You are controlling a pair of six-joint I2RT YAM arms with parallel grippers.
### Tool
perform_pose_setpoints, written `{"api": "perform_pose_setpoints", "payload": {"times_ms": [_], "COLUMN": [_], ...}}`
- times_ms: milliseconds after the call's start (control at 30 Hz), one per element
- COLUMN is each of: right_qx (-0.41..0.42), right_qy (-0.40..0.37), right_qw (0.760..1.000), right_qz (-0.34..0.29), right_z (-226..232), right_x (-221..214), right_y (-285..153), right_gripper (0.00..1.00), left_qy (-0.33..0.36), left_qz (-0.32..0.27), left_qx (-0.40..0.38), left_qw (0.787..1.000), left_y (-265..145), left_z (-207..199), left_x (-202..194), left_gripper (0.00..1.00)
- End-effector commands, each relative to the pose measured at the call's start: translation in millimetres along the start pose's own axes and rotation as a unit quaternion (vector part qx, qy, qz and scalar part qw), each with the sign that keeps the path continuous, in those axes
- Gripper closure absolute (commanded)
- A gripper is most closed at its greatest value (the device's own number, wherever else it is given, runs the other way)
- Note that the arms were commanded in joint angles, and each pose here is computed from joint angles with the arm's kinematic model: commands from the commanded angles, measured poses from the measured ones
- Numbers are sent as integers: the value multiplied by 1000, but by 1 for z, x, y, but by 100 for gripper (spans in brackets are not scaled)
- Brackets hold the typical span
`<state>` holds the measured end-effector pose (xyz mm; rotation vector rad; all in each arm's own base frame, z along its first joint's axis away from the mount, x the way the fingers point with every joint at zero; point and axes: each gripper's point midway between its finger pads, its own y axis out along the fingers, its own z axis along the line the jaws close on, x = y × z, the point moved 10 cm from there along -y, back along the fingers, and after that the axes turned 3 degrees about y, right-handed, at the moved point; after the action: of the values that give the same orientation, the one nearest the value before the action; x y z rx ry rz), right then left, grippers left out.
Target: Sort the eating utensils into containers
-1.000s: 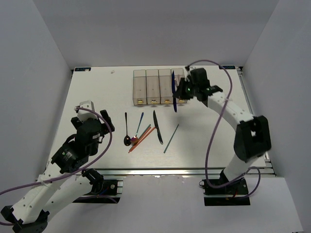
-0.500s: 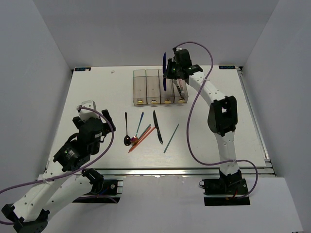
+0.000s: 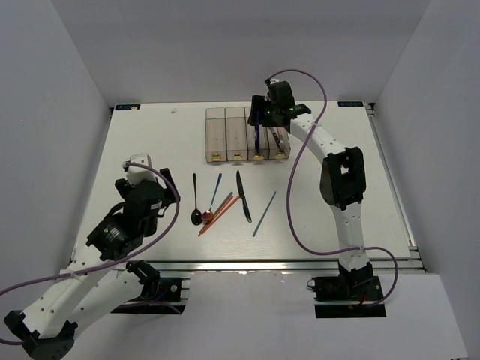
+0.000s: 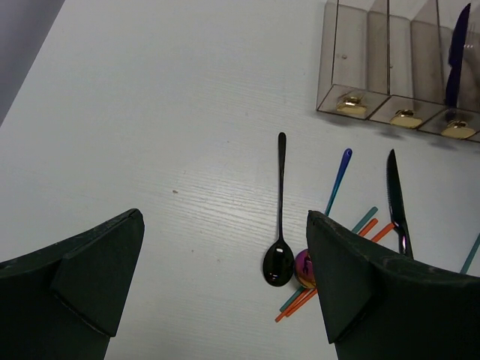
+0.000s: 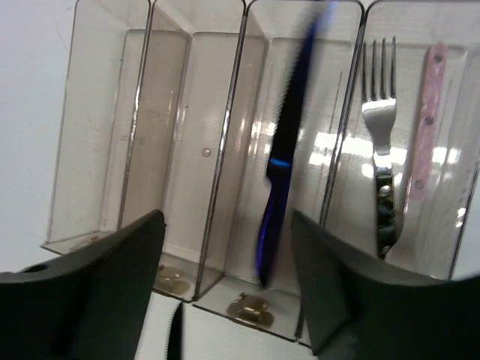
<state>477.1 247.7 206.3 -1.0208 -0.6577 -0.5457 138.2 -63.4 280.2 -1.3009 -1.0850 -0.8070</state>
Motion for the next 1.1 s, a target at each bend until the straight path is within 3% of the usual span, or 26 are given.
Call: {"api": "perform_pose_setpoints", "payload": {"times_ms": [0,33,67,200,267,300,367,400,433,467,500,667,800,1067], "right_qx": [12,16,11,-7,-61,-77,-140,-121,-106,-30,-20,-79,-89,-58], "right_qy": [-18,-22,-24,-33,-32,-28,-12,24,30,-4,-47,-26,-19,-4], "right_qw": [999,998,998,994,991,985,978,973,975,987,986,988,992,997], "right_qz": [-41,-55,-55,-101,-117,-151,-152,-195,-194,-159,-160,-131,-87,-46], "right_z": [6,10,11,21,16,24,5,10,6,2,-3,-27,-46,-55], "right_x": [21,33,36,71,72,81,56,61,54,31,24,-22,-70,-110], "right_y": [-13,-20,-25,-76,-101,-141,-155,-191,-200,-214,-222,-260,-256,-243], "right_gripper": [23,13,11,11,11,11,11,11,11,11,11,11,11,11], "left_qy": [6,4,0,-30,-34,-46,-19,-20,-28,-6,-3,1,3,1], "left_qz": [10,14,20,60,91,103,121,115,109,131,140,176,222,274], "left_qx": [20,14,7,-24,-35,-31,-29,-8,-14,-4,-2,-4,10,-1], "left_qw": [1000,1000,1000,997,995,993,992,993,994,991,990,984,975,962], "left_y": [8,10,12,35,45,49,56,58,58,67,71,100,112,117], "left_z": [-8,-12,-17,-56,-76,-88,-127,-138,-156,-177,-188,-242,-256,-261], "left_x": [3,4,4,5,0,-4,-16,-19,-11,-31,-37,-51,-87,-120], "left_gripper": [2,2,2,2,2,2,2,2,2,2,2,6,10,21]}}
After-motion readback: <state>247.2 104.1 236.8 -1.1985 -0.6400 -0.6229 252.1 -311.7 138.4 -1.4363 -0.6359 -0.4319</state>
